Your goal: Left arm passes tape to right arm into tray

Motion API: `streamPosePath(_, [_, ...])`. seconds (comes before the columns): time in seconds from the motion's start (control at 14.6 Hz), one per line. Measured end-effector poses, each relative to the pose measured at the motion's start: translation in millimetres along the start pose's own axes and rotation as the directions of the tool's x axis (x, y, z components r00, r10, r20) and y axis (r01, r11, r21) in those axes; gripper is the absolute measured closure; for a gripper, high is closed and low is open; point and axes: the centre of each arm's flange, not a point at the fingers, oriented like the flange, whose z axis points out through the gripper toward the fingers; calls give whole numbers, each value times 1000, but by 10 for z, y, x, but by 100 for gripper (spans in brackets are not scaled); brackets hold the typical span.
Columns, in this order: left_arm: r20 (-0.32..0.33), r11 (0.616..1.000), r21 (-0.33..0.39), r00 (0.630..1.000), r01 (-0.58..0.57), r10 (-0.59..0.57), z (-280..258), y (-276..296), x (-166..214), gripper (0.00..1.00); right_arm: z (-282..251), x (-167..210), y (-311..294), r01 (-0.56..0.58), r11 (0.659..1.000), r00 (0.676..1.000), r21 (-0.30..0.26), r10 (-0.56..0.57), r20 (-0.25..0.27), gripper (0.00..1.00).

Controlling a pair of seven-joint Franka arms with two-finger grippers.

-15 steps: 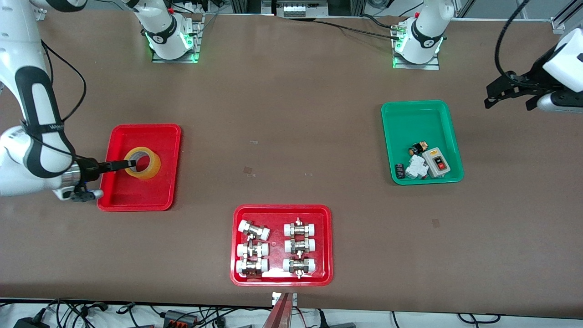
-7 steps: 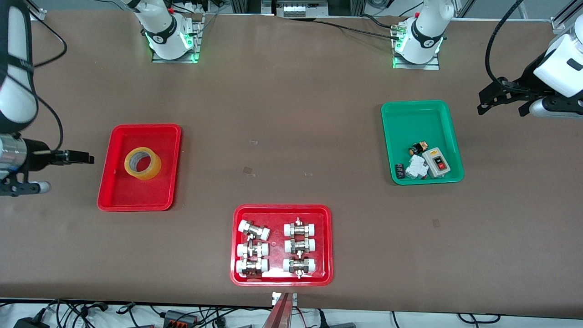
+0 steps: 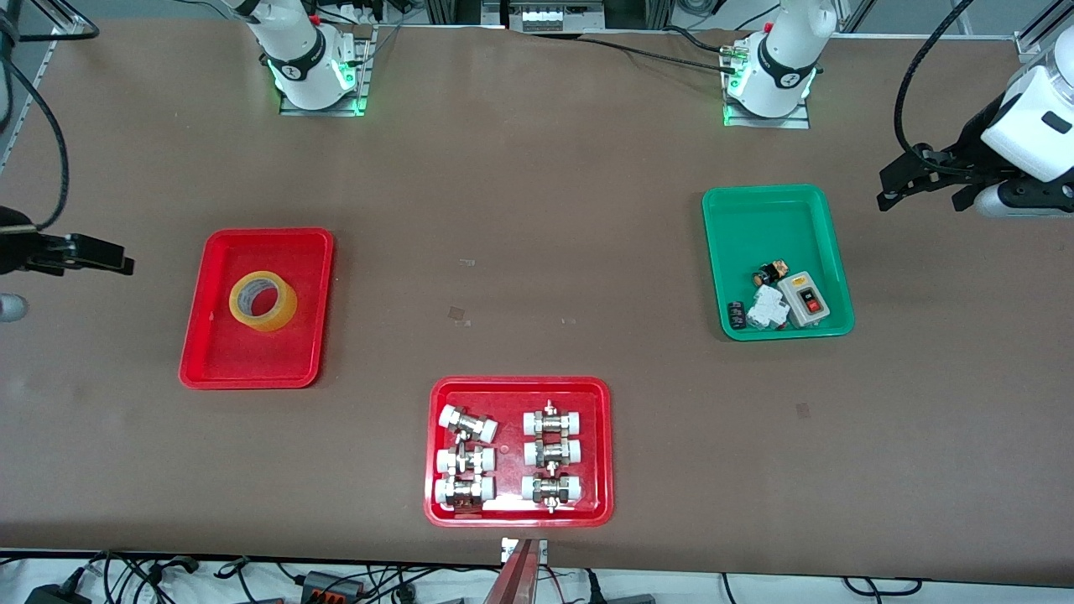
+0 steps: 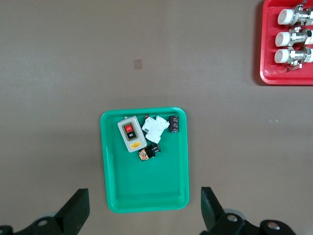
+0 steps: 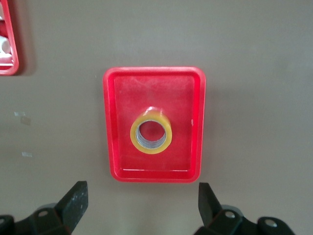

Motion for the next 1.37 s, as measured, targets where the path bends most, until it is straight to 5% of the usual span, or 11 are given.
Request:
streamPosePath(0.27, [1,1000,0,1000,1,-1,5,-7,4,0,-65,16,-59,-72,997,997,-1,72,-26,0])
streamPosePath(0.68, [3,1000,18,1000,-7,7,14,-154,23,0,-164,120,29,-100,995,985,-19,97,-144,0])
streamPosePath(1.37, [5,999,18,999,-31,31,19,-86,16,0,-67,-288,16,-93,994,985,-49,84,-151,0])
